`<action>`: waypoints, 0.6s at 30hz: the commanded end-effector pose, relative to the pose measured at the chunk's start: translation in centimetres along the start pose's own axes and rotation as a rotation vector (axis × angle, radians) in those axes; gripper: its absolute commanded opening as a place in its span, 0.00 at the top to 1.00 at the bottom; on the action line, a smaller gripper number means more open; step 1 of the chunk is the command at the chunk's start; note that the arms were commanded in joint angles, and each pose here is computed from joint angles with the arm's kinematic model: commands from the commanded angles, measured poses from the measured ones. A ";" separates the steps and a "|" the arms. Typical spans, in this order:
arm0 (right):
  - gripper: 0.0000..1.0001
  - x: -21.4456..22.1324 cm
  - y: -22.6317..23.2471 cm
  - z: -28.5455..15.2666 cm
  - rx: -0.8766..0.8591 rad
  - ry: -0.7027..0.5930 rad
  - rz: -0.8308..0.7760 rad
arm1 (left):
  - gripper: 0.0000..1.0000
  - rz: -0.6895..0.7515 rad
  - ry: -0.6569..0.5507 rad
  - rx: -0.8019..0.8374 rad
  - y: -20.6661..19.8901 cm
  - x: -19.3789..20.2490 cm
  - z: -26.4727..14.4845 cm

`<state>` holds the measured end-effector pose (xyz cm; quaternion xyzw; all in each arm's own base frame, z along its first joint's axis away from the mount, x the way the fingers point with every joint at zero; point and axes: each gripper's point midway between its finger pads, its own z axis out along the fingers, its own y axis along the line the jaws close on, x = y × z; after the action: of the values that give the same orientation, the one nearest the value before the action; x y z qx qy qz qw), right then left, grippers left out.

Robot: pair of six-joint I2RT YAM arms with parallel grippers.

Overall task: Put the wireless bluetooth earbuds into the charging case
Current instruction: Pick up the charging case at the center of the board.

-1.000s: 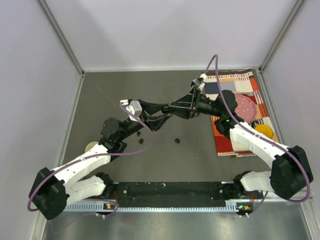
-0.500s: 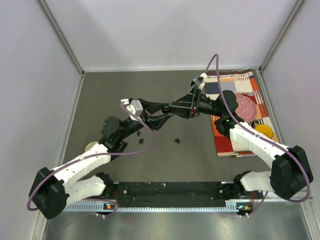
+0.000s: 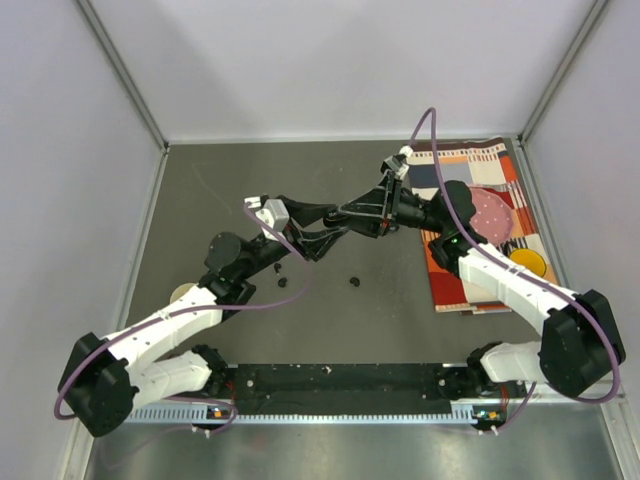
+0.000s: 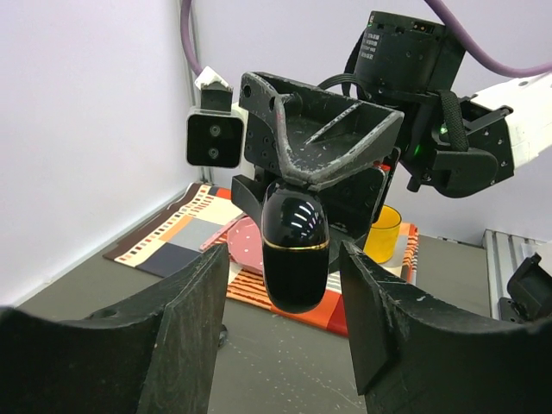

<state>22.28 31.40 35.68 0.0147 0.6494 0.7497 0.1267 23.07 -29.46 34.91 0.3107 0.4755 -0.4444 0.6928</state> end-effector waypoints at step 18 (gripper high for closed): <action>0.86 0.6 0.8 0.1 -0.028 0.020 -0.048 | 0.55 0.035 -0.063 -0.006 -0.1 -2.3 1.0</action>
<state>22.35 31.47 35.48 0.0155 0.6513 0.7483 0.1248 23.06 -29.86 34.81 0.3091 0.4799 -0.4428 0.6915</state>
